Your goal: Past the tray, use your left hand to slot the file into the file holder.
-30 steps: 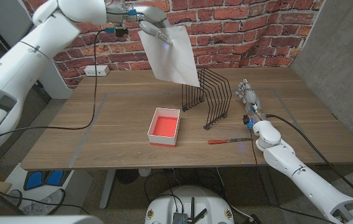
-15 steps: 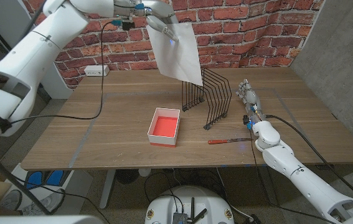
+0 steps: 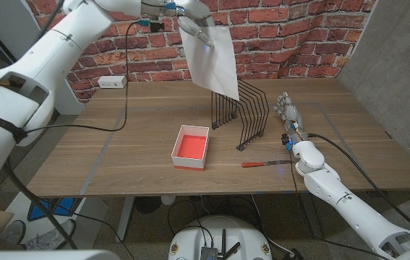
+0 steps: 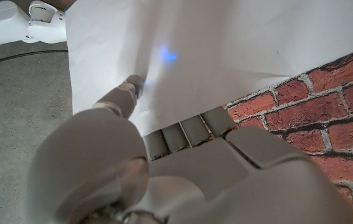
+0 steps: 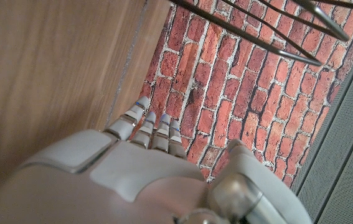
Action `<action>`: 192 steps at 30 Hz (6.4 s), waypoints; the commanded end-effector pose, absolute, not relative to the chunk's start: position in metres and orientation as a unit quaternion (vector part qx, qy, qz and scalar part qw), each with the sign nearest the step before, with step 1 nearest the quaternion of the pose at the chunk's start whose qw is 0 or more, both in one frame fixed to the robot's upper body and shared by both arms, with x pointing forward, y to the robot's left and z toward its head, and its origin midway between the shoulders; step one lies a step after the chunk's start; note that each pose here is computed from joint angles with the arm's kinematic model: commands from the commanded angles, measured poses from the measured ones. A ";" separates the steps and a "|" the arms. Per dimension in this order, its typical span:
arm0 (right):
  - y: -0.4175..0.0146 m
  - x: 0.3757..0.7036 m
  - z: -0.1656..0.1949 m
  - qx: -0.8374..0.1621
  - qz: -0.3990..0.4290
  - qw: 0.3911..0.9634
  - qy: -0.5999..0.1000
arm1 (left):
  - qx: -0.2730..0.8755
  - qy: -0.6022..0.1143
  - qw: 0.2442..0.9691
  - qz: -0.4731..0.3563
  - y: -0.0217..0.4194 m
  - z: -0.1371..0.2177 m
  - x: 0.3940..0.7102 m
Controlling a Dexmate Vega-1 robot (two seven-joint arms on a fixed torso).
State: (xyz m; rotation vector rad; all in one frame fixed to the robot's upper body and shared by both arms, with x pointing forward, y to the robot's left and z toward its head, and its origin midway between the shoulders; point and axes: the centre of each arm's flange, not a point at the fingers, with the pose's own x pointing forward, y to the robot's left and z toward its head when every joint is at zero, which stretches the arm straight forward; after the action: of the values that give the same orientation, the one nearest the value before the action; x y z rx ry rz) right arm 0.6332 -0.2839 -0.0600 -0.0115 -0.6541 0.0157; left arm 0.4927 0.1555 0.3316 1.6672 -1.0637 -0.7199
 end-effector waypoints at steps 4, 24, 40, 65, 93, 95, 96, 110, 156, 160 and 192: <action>-0.283 0.635 -0.058 -0.004 0.008 0.946 -0.324 | 0.692 -0.470 0.467 -0.286 0.141 0.335 0.492; -0.286 0.635 -0.062 0.002 0.006 0.946 -0.323 | 0.684 -0.483 0.463 -0.290 0.123 0.329 0.501; -0.289 0.634 -0.064 0.004 0.006 0.946 -0.323 | 0.676 -0.487 0.462 -0.303 0.108 0.326 0.507; -0.291 0.632 -0.067 0.006 0.006 0.947 -0.322 | 0.681 -0.479 0.460 -0.309 0.098 0.319 0.510; -0.294 0.632 -0.068 0.009 0.004 0.947 -0.321 | 0.677 -0.474 0.463 -0.321 0.091 0.311 0.518; -0.295 0.632 -0.069 0.009 0.004 0.947 -0.321 | 0.676 -0.474 0.463 -0.323 0.089 0.309 0.519; -0.295 0.631 -0.069 0.010 0.004 0.947 -0.321 | 0.675 -0.473 0.463 -0.326 0.088 0.308 0.519; -0.297 0.630 -0.073 0.013 0.001 0.948 -0.318 | 0.681 -0.465 0.454 -0.338 0.080 0.298 0.524; -0.300 0.630 -0.079 0.020 -0.003 0.949 -0.314 | 0.700 -0.439 0.433 -0.359 0.062 0.267 0.544; -0.301 0.630 -0.079 0.020 -0.002 0.949 -0.315 | 0.705 -0.439 0.428 -0.356 0.060 0.267 0.543; -0.309 0.625 -0.086 0.026 -0.010 0.949 -0.314 | 0.735 -0.436 0.383 -0.351 0.041 0.247 0.546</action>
State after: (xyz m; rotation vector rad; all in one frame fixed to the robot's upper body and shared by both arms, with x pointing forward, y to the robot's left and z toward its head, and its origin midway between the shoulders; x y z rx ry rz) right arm 0.6261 -0.3064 -0.0839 0.0473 -0.6389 -0.0111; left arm 0.5433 0.0476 0.2546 1.8497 -1.1071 -0.8861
